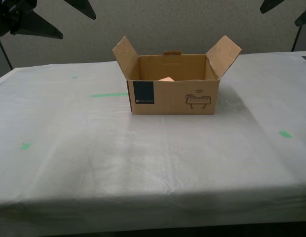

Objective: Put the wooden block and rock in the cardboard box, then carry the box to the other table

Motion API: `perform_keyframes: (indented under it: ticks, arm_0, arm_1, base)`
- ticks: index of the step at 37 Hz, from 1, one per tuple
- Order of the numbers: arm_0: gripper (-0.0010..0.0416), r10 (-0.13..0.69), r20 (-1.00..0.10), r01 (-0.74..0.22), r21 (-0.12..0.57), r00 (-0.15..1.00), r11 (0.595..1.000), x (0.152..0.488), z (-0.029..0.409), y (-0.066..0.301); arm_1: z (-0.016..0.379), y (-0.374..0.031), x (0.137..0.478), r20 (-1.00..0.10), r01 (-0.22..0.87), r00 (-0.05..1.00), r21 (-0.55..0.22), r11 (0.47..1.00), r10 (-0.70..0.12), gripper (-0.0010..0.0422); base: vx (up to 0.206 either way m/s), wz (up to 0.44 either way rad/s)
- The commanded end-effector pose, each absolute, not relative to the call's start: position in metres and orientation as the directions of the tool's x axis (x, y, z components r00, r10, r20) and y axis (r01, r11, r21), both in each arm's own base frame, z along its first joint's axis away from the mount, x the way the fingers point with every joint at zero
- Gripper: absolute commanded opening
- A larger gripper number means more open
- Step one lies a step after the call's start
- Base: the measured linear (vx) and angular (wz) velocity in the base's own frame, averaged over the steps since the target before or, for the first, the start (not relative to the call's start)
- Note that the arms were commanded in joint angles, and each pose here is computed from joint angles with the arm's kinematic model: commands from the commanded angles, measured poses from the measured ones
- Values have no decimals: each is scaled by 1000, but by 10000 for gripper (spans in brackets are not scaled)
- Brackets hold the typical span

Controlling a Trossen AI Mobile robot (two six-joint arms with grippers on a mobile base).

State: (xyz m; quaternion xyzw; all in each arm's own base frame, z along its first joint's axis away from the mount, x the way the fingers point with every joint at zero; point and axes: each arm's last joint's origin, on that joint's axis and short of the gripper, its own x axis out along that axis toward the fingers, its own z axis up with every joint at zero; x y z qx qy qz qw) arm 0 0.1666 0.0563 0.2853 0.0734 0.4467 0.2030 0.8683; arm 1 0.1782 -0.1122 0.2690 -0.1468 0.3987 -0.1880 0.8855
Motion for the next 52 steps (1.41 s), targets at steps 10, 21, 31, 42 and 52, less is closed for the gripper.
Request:
perform_keyframes:
  ticks: [10,21,31,42,52]
  arm_0:
    - [397,420,-734,-289,309,534,906,168,286,57]
    - [397,420,-734,-288,309,533,906,168,286,57]
    - [397,420,-735,-288,309,533,906,168,286,57]
    - [397,420,-734,-288,309,534,906,168,286,57]
    - [397,420,-734,-289,309,533,906,168,286,57]
  arm_1:
    - [270,-112,179,-644,212,618,-416,884,-451,375]
    - [270,-112,179,-645,208,618,-417,885,-450,375]
    - [270,-112,179,-645,209,617,-419,884,-451,375]
    - [270,-112,179,-645,208,618,-418,884,-450,375]
    - [270,-112,179,-645,208,618,-418,884,-450,375]
  base:
    - [0,0]
    - [0,0]
    - [0,0]
    - [0,0]
    - [0,0]
